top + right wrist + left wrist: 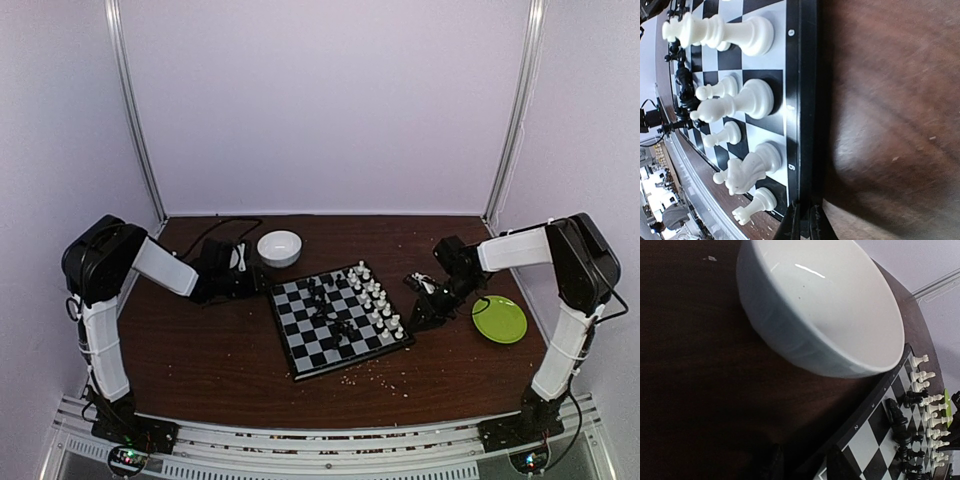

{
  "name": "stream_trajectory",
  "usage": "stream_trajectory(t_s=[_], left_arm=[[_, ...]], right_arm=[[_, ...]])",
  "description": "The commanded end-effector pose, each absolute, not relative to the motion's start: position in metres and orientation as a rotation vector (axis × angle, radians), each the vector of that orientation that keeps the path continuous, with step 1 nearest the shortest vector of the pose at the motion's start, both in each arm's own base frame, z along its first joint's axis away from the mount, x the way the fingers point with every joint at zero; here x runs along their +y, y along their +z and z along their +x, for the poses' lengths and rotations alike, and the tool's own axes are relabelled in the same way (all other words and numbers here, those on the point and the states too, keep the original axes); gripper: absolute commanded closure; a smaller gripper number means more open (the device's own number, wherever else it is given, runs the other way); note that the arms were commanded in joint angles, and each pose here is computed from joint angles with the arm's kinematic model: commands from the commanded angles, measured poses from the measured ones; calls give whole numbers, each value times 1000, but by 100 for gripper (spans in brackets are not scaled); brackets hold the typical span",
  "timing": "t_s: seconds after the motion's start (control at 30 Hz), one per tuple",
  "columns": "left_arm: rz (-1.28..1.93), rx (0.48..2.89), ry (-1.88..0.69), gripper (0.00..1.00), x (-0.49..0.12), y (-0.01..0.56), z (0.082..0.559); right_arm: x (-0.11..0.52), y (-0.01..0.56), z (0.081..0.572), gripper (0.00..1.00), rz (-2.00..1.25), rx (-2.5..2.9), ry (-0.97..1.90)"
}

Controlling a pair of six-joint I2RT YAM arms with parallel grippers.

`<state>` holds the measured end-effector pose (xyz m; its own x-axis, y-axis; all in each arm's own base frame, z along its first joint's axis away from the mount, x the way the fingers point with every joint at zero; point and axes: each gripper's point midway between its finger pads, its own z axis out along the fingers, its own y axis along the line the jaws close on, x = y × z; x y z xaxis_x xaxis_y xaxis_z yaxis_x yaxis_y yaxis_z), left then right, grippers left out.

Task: Set up the chess pieces on the board
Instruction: Move the chessboard to the center of the board.

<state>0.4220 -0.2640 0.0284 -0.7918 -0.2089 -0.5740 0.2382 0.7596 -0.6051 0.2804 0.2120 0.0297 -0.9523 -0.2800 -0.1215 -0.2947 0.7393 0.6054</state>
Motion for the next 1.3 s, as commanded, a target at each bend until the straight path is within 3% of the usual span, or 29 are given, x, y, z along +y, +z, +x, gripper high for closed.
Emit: stream_trajectory(t_s=[0.0,1.27], left_arm=[[118,2371,-1037,71,-284,27,383],[62,2372,-1065,72,-272,18,354]], right_arm=[[230,15,245,92,-626,2960,1099],[261,23,193,88,-895,2889,1205]])
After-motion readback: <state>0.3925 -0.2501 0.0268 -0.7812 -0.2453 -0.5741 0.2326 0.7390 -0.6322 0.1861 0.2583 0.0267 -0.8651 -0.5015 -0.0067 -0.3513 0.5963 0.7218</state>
